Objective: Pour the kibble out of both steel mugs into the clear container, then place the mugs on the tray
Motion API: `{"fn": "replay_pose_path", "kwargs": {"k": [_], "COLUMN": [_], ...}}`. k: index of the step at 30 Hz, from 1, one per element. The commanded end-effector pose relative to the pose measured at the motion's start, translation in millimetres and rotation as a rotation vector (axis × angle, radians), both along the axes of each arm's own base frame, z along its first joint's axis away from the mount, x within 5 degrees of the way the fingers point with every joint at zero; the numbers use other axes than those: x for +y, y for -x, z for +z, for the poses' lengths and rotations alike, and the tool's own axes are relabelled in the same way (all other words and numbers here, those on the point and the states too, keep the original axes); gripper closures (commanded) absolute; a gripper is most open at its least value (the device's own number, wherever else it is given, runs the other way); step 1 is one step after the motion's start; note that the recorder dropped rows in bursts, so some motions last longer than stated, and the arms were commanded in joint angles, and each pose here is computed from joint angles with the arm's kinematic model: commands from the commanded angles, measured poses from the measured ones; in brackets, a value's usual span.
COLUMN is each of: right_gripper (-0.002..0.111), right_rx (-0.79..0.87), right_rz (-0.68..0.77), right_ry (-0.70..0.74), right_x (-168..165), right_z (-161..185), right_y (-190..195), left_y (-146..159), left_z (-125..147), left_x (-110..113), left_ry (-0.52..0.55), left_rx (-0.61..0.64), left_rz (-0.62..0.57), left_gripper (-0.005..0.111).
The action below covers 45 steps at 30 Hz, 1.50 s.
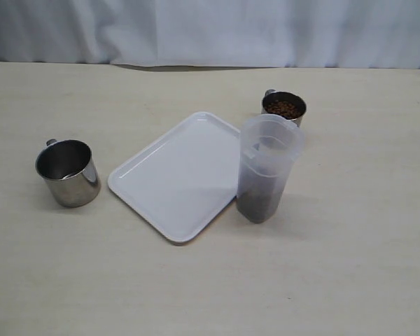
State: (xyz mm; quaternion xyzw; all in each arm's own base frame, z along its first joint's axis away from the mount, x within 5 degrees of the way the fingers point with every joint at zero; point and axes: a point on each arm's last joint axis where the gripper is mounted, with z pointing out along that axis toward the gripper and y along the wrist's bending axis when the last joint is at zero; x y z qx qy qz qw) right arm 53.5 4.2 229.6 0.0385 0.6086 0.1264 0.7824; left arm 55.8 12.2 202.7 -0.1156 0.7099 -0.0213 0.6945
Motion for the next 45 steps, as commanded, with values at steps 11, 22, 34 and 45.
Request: {"fn": "replay_pose_path", "kwargs": {"k": [11, 22, 34, 45], "right_gripper": [0.103, 0.103, 0.103, 0.100], "right_rx": [0.281, 0.697, 0.592, 0.479], "right_rz": [0.008, 0.153, 0.405, 0.658], "right_ry": [0.155, 0.419, 0.376, 0.366], "right_x": [10, 30, -19, -5], "right_z": [-25, -86, -133, -173], "right_y": [-63, -165, -231, -272], "left_y": [0, 0, 0, 0], "left_z": [-1, -1, -1, -1], "left_x": [0, 1, 1, 1], "left_ry": [0.001, -0.017, -0.017, -0.017], "left_rx": [0.002, 0.002, 0.002, 0.002], "left_rz": [0.007, 0.008, 0.008, 0.008], "left_gripper": [0.107, 0.107, 0.107, 0.107]}}
